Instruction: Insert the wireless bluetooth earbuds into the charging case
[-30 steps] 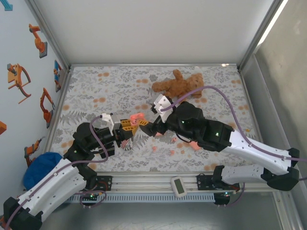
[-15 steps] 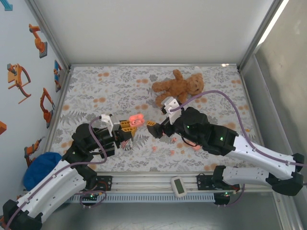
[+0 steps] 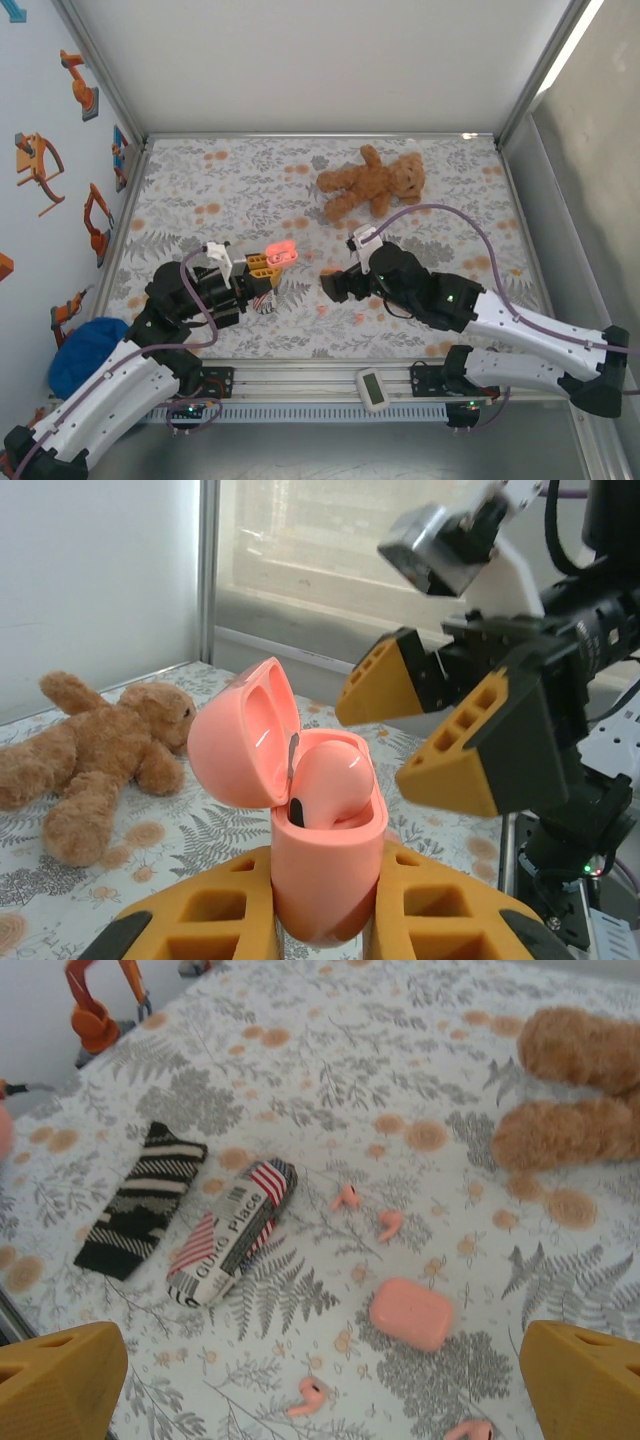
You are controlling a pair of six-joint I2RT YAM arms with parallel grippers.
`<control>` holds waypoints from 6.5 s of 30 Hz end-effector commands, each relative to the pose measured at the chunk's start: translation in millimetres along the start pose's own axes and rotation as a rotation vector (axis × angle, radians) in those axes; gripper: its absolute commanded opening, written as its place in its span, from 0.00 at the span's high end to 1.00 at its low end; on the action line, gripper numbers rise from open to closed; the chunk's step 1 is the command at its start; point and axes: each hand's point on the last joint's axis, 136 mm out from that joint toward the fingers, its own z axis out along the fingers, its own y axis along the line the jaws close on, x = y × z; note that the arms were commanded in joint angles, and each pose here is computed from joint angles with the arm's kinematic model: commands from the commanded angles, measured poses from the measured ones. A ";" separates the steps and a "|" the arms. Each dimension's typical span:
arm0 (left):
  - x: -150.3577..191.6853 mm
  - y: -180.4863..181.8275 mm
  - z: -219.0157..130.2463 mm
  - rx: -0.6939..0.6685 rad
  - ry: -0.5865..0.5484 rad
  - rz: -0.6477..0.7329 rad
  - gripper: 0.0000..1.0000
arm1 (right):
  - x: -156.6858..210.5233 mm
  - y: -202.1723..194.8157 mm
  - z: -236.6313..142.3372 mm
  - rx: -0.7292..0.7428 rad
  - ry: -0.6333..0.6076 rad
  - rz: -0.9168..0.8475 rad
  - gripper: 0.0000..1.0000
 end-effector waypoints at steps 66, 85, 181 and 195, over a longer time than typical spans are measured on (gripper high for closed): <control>-0.7 -3.8 -5.4 -0.004 -0.007 0.037 0.97 | 183.9 -10.8 120.6 0.273 0.590 -0.082 0.35; 0.4 -3.7 -4.7 -0.005 -0.002 0.035 0.97 | 185.1 -23.7 105.7 0.320 0.590 -0.083 0.36; 0.1 -4.8 -5.7 -0.010 -0.010 0.043 0.96 | 101.3 -12.3 92.4 0.232 0.391 0.023 0.76; -7.7 -2.1 4.2 0.005 -0.045 0.030 0.96 | -20.6 -4.2 10.5 0.128 -0.015 -0.019 0.76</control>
